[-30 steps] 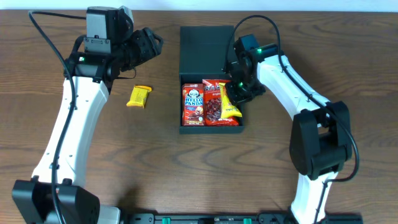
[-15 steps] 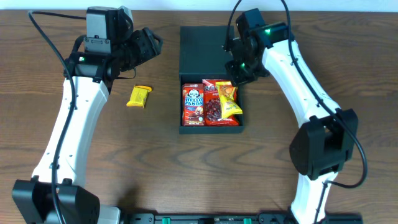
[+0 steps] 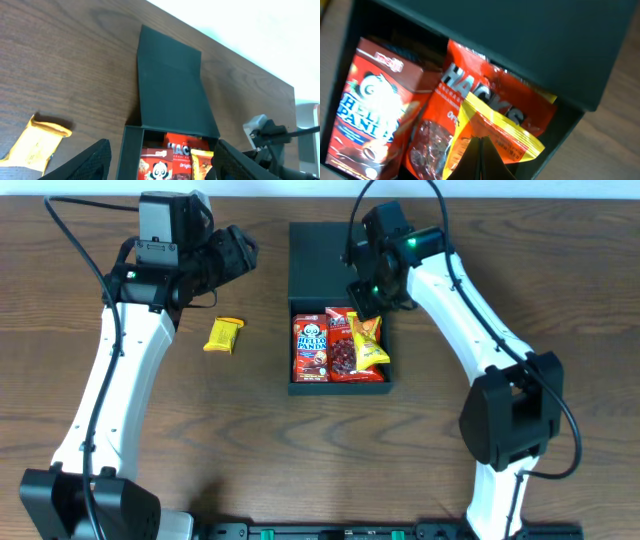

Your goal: Pack container

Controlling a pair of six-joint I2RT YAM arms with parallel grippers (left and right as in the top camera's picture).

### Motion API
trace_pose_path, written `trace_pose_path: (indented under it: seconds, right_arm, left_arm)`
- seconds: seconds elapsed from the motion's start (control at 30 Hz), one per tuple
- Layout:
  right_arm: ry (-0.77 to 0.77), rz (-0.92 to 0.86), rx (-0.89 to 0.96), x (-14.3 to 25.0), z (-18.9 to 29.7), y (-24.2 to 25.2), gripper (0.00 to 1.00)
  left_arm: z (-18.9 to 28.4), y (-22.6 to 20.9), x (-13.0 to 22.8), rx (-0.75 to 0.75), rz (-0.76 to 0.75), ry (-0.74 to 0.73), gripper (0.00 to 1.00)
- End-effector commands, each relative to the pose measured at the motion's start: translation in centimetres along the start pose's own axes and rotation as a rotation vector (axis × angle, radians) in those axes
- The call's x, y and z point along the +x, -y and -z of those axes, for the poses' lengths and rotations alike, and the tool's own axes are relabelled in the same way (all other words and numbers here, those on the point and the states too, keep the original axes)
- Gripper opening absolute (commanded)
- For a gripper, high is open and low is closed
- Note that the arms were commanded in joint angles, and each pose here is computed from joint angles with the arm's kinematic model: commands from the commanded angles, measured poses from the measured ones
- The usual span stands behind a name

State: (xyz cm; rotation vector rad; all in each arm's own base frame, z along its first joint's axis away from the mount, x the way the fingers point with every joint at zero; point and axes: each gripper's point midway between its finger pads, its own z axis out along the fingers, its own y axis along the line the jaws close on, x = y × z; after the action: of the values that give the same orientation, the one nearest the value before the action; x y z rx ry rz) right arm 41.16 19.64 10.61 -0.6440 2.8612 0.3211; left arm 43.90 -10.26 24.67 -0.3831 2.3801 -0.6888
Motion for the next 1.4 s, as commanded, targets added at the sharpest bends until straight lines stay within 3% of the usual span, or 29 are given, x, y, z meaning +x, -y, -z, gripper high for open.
trace_pose_path:
  seconds: [0.0, 0.43, 0.9, 1.1, 1.27, 1.3, 1.37]
  right_arm:
    - [-0.052, 0.011, -0.008, 1.1, -1.7, -0.1, 0.02]
    - [-0.092, 0.015, 0.037, 2.2, -1.8, 0.5, 0.02]
    - [-0.043, 0.02, -0.053, 1.8, 0.9, -1.6, 0.02]
    - [0.053, 0.034, -0.045, 0.4, 4.2, -1.6, 0.02]
    - [0.178, 0.066, -0.02, -1.0, 7.9, -0.1, 0.02]
    - [0.211, 0.071, -0.01, -1.4, 8.9, 0.4, 0.06]
    - [0.27, 0.079, 0.009, -2.0, 10.6, 1.4, 0.34]
  left_arm:
    - [0.3, -0.3, 0.1, -0.012, -0.018, 0.004, 0.67]
    - [0.3, -0.3, 0.1, -0.014, -0.021, 0.003, 0.67]
    - [0.3, -0.6, 0.0, -0.029, -0.02, 0.009, 0.67]
    - [0.5, -4.4, 0.6, -0.23, -0.051, 0.007, 0.67]
    - [-0.4, -7.8, 2.4, -0.378, -0.182, -0.088, 0.67]
    - [-1.0, -8.2, 2.7, -0.384, -0.234, -0.118, 0.7]
    - [-2.1, -9.0, 3.4, -0.394, -0.313, -0.174, 0.72]
